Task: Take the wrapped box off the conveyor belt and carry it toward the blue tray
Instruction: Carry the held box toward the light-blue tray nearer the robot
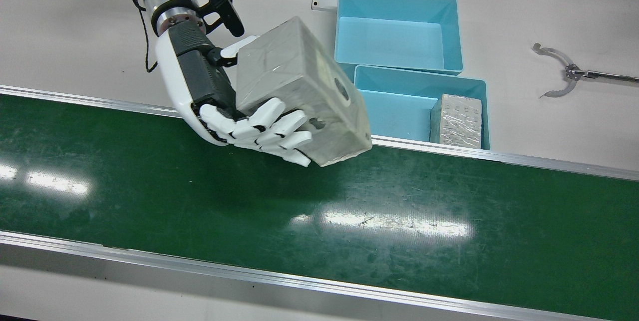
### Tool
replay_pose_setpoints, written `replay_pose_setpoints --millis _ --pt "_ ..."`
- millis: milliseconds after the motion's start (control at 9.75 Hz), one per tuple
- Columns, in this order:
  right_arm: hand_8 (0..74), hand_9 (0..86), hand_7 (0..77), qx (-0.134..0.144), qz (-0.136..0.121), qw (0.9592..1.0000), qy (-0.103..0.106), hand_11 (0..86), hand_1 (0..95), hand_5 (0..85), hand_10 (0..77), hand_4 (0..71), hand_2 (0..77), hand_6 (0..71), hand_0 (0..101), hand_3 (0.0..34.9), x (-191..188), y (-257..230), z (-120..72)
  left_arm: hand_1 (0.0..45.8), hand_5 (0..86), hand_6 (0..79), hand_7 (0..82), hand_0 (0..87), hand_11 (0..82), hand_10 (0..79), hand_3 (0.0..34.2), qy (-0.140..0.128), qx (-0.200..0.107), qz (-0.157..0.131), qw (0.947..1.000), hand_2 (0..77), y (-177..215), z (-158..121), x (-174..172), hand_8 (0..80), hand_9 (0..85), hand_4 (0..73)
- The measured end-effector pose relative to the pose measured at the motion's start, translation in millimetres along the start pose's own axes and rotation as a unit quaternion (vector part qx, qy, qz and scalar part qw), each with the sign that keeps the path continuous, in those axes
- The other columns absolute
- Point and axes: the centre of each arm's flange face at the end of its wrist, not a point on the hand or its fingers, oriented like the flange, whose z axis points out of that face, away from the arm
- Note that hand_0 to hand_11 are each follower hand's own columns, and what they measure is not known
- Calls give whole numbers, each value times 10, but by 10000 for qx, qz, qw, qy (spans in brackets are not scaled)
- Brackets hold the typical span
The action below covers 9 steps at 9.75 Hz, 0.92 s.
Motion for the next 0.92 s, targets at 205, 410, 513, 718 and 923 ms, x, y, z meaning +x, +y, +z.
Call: replay_pose_setpoints --millis 205,410,513,718,923 --pt "491 256 284 -44 335 9993 171 87 76 485 485 245 409 409 567 136 713 185 -178 0 5 5 5 0 0 0 0 0 0 0 10000 11 0 0 0 5 0 5" --pt "469 316 284 -167 581 9975 356 147 76 513 442 273 409 442 567 99 1215 323 -323 0 5 0 5 0 0 0 0 0 0 0 10000 11 0 0 0 5 0 5" --pt "327 256 333 -222 634 9969 414 202 76 540 355 278 409 355 645 21 1343 363 -362 0 5 5 5 0 0 0 0 0 0 0 10000 11 0 0 0 5 5 5" --pt "87 38 180 -267 673 9962 480 22 218 409 0 104 360 180 646 114 1447 390 -399 0 5 5 5 0 0 5 0 0 0 0 10000 11 0 0 0 5 0 5" --pt "0 11 5 -269 676 9960 513 11 284 147 0 104 207 0 595 187 1473 384 -418 0 5 5 5 0 0 5 0 0 0 0 10000 11 0 0 0 5 0 5"
